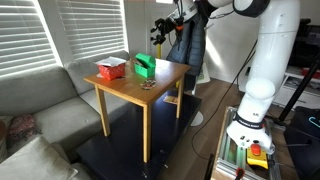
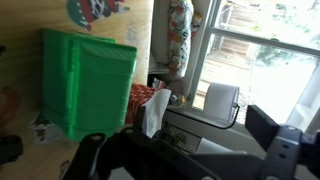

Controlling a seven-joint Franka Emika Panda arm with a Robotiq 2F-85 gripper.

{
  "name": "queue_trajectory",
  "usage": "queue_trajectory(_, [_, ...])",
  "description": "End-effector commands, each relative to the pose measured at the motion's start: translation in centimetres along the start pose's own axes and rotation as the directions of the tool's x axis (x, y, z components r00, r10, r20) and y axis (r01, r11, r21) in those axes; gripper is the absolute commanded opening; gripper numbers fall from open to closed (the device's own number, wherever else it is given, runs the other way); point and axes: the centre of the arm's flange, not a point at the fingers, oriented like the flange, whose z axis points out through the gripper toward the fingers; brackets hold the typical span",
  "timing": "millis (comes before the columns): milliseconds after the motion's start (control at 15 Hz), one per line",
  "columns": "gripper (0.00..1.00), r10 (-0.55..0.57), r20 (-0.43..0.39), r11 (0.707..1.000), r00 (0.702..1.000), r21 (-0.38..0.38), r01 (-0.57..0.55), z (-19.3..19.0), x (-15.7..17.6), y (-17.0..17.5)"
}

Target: Close the lid of the green storage box

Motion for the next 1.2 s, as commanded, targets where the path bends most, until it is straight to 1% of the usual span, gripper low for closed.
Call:
queue_trajectory(0, [1.0, -0.057, 0.061, 0.981, 0.997, -0.184, 0.067, -2.4, -5.9, -2.0])
queue_trajectory(67, [1.0, -0.073, 0.092, 0.969, 0.993, -0.23, 0.093, -2.9, -7.2, -2.3])
queue_trajectory(200, [1.0, -0.123, 0.138, 0.936, 0.983, -0.313, 0.161, -3.6, -9.0, -2.8])
queue_trajectory(333, [1.0, -0.191, 0.178, 0.897, 0.965, -0.367, 0.246, -4.0, -10.5, -3.2])
queue_trajectory(400, [1.0, -0.225, 0.189, 0.883, 0.956, -0.376, 0.282, -4.2, -11.3, -3.4])
queue_trajectory(467, [1.0, -0.161, 0.178, 0.916, 0.971, -0.339, 0.214, -4.9, -8.1, -2.8])
queue_trajectory(533, [1.0, -0.183, 0.186, 0.905, 0.965, -0.351, 0.239, -5.0, -8.7, -3.1])
queue_trajectory(667, [1.0, -0.202, 0.188, 0.898, 0.961, -0.357, 0.258, -5.0, -9.6, -3.3])
queue_trajectory(1133, [1.0, -0.207, 0.19, 0.896, 0.96, -0.357, 0.264, -4.8, -9.8, -3.2])
